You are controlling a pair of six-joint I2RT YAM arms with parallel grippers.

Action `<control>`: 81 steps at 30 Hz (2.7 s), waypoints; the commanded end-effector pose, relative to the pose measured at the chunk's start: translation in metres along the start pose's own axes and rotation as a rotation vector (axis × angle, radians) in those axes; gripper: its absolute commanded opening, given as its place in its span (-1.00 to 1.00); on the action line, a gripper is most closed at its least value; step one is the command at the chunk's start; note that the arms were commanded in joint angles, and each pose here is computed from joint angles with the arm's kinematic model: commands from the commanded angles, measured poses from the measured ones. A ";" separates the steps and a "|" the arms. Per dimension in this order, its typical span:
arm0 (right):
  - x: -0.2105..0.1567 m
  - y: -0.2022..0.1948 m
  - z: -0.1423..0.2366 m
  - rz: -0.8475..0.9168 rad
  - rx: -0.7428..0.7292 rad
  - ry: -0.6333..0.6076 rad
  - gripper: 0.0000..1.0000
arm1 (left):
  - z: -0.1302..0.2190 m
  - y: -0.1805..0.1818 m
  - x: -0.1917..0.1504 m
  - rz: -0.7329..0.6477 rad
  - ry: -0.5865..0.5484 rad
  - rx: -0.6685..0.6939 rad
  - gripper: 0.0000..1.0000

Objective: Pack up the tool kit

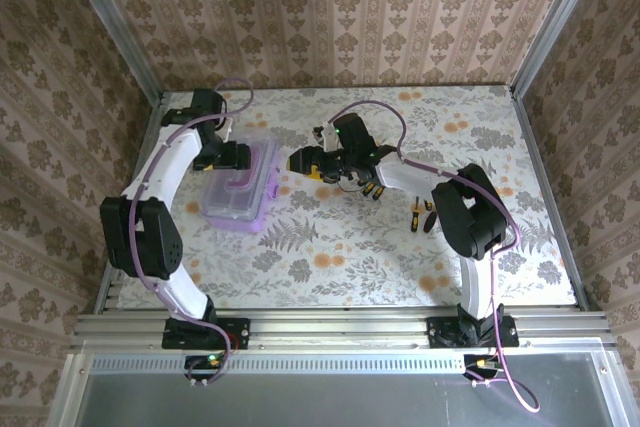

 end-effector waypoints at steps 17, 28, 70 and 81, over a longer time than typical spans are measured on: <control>0.004 0.012 0.004 0.028 0.039 0.003 0.57 | -0.044 0.004 -0.015 -0.039 0.186 -0.052 0.41; 0.010 0.018 0.000 0.013 0.078 0.002 0.57 | -0.033 -0.003 -0.015 0.006 0.126 -0.176 0.16; 0.013 0.036 -0.025 -0.078 0.276 0.062 0.60 | -0.006 -0.020 -0.008 0.208 -0.068 -0.392 0.00; 0.009 0.055 -0.010 -0.051 0.313 0.069 0.60 | 0.007 -0.028 -0.008 0.218 -0.116 -0.396 0.00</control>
Point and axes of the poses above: each hand's point on the last joint's axis, 136 mm out from that joint toward the fingers, its own z axis back along the fingers, its own y axis along the line the jaws close on, x = y × z, the point moved 7 cm from there along z, back along the fingers, and after that the axes turned 9 degrees about -z, right-handed, at the moved point
